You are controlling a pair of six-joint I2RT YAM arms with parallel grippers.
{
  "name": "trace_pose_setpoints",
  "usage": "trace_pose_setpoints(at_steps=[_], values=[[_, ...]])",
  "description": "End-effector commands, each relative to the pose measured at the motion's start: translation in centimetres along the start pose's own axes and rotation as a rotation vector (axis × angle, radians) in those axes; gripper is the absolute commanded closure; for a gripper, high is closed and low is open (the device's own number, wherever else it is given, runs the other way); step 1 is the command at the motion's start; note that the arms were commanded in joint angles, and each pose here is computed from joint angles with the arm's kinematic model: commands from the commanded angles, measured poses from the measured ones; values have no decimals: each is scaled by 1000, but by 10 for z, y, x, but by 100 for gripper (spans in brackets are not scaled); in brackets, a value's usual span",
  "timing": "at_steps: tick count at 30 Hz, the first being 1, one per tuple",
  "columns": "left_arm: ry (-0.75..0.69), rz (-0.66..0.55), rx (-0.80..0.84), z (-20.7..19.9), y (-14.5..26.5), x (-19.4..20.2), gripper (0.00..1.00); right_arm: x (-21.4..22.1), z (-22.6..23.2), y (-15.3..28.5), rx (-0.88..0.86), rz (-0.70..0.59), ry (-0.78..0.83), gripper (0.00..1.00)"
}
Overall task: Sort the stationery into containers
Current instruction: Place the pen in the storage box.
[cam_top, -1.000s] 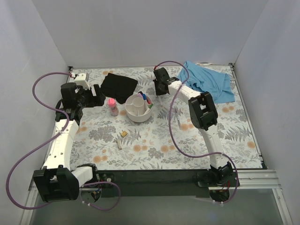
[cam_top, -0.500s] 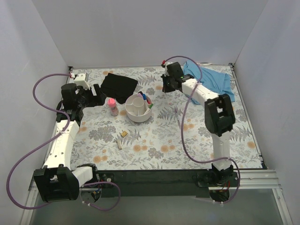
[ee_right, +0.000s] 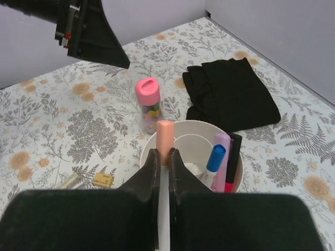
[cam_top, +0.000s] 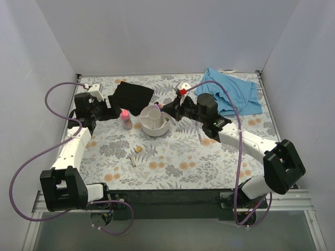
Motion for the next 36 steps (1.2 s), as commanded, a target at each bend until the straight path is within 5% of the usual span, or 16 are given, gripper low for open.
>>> trace_pose_setpoints(at_steps=[1,11,36], values=[[-40,-23,-4,-4,8,-20,24,-22,13,-8,-51,-269,143,99],[-47,91,-37,5,3,-3,24,-22,22,-14,-9,-602,395,99],[-73,132,-80,19,-20,-6,24,27,-2,-55,49,-544,237,99]])
Point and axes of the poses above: each gripper's point midway between its finger pads, its own y axis back along the fingers, its own z axis along the line the jaws close on, x = y × z, the point moved 7 cm from there along y, back along the fingers
